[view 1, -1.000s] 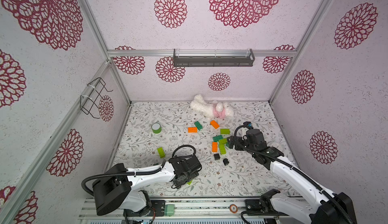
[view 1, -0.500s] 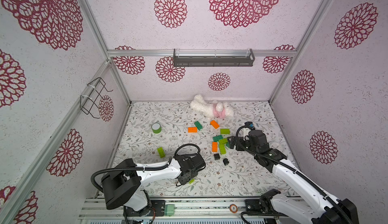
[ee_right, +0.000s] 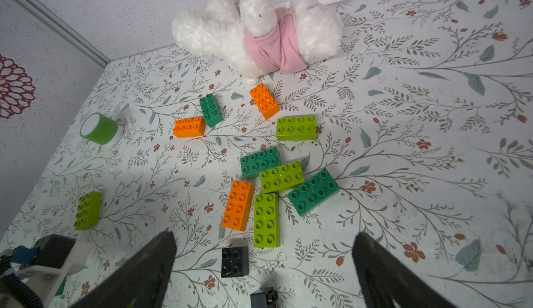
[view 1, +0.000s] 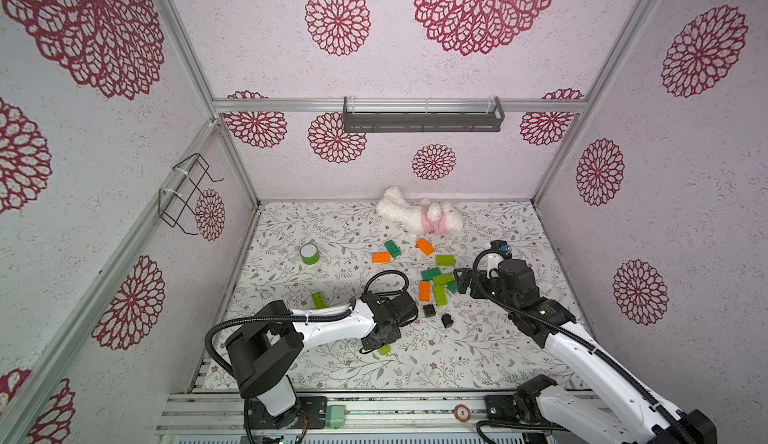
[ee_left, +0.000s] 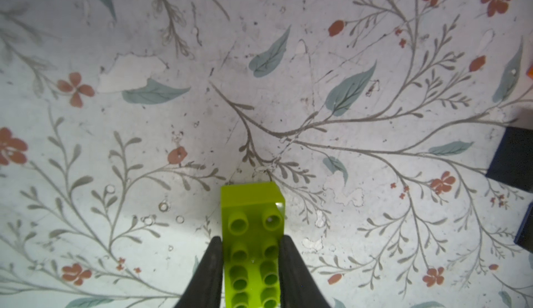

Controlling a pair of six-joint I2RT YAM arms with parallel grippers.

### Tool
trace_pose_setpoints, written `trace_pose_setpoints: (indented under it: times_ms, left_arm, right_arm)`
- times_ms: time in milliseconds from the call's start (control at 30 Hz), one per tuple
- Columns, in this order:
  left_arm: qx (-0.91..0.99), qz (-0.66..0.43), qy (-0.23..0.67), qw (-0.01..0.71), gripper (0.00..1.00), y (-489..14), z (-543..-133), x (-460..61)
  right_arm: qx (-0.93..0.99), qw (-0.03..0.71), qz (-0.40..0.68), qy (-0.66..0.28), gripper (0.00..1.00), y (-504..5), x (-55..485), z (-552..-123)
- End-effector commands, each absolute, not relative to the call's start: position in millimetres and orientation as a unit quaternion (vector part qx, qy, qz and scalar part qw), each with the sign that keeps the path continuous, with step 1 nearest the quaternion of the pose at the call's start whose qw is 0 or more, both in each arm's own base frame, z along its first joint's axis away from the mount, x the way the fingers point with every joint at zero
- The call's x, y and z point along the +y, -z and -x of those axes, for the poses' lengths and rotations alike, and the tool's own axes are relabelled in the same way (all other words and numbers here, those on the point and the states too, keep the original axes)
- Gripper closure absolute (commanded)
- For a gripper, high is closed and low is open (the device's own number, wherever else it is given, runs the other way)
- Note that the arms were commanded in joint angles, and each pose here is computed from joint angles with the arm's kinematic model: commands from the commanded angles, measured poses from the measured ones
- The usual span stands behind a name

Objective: Assemble a small pinwheel with lego
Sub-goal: Move the lego brick at the center of the board, then pick up the lego brick from the center of the board.

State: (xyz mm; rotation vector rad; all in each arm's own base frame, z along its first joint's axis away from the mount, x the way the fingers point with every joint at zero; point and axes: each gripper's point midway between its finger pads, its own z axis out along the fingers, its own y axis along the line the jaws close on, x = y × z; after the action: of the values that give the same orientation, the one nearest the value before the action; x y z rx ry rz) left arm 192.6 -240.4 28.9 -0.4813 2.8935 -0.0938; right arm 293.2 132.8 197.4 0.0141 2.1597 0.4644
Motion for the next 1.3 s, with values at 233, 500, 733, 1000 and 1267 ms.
trace_pose_setpoints:
  times_ms: [233, 500, 733, 1000, 1267]
  left_arm:
    - [0.991, 0.081, 0.018, 0.105, 0.73, -23.9, -230.3, -229.3]
    - [0.994, 0.019, 0.036, 0.102, 0.62, -32.5, -238.6, -234.8]
    - [0.984, 0.033, 0.09, 0.148, 0.4, -71.4, -253.6, -245.8]
    - [0.945, 0.215, 0.096, 0.228, 0.05, -118.5, -265.8, -141.1]
    - [0.926, 0.299, 0.023, 0.227, 0.02, -102.1, -283.5, -43.2]
  right_arm:
    - [0.875, 0.445, -0.012, -0.191, 0.01, -192.0, 134.9, -294.1]
    - [0.884, 0.426, -0.005, -0.194, 0.01, -176.7, 139.1, -292.9]
    - [0.884, 0.423, 0.0, -0.202, 0.01, -175.7, 142.9, -293.0]
    - [0.877, 0.405, 0.047, -0.256, 0.01, -177.2, 167.8, -282.8]
    - [0.866, 0.353, 0.122, -0.332, 0.01, -162.6, 245.2, -248.5]
